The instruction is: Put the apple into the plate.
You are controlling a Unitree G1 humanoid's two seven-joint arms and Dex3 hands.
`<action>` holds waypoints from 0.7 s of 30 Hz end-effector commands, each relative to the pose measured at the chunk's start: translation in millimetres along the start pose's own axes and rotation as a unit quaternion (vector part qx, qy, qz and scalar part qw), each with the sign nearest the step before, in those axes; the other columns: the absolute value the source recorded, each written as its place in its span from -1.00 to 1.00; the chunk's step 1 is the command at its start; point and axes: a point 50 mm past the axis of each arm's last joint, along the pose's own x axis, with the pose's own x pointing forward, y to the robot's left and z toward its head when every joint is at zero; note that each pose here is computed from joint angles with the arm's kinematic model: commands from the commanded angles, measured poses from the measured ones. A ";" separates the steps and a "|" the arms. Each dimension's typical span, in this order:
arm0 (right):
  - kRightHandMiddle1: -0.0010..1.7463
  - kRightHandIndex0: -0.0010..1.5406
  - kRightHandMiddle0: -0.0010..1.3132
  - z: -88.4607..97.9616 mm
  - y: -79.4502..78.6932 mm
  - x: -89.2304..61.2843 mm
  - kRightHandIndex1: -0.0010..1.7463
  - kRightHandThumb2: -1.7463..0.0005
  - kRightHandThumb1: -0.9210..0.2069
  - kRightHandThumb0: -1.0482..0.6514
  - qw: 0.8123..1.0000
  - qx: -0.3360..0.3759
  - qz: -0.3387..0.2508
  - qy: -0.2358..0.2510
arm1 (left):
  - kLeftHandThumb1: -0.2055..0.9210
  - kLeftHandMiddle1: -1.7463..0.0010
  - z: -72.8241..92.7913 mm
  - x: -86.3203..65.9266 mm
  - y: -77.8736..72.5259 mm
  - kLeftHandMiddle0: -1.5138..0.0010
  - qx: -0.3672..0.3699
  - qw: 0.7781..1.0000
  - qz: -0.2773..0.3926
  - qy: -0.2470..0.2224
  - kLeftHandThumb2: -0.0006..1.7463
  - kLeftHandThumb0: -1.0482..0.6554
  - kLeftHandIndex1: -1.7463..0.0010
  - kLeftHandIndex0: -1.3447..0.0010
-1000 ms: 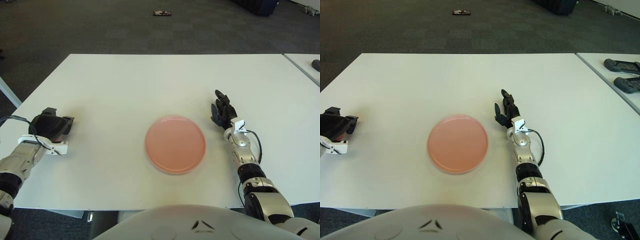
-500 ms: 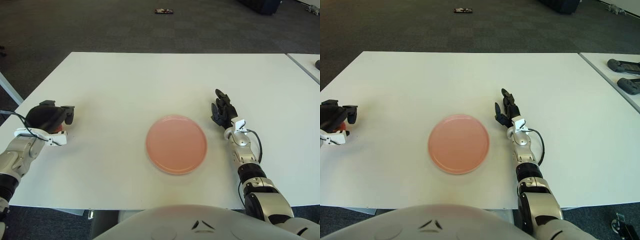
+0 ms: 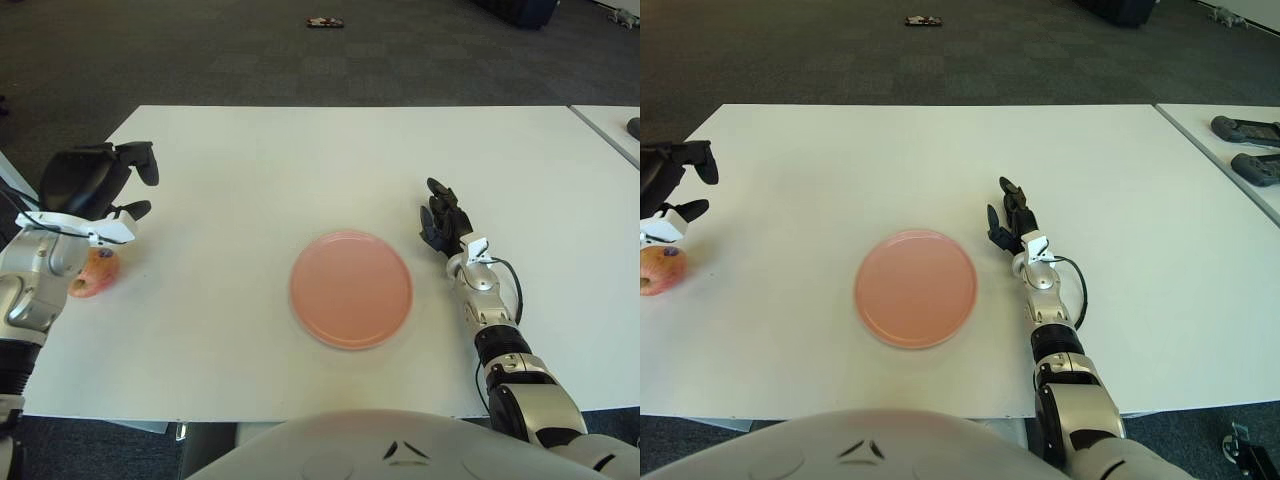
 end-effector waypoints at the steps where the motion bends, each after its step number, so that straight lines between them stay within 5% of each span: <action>1: -0.56 -0.74 -1.00 -13.2 1.8 -5.2 -0.98 0.12 -1.00 -0.65 0.999 0.002 0.003 0.038 | -0.76 -1.00 8.1 3.1 7.0 -0.14 -0.021 1.000 0.015 -0.003 1.00 0.22 -0.96 -0.08; 21: -0.52 -0.74 -1.00 -14.7 4.5 -4.5 -0.98 0.13 -1.00 -0.63 0.999 0.007 0.001 0.036 | -0.79 -1.00 36.9 14.5 14.0 -0.14 -0.036 0.993 0.070 -0.088 1.00 0.22 -0.91 -0.15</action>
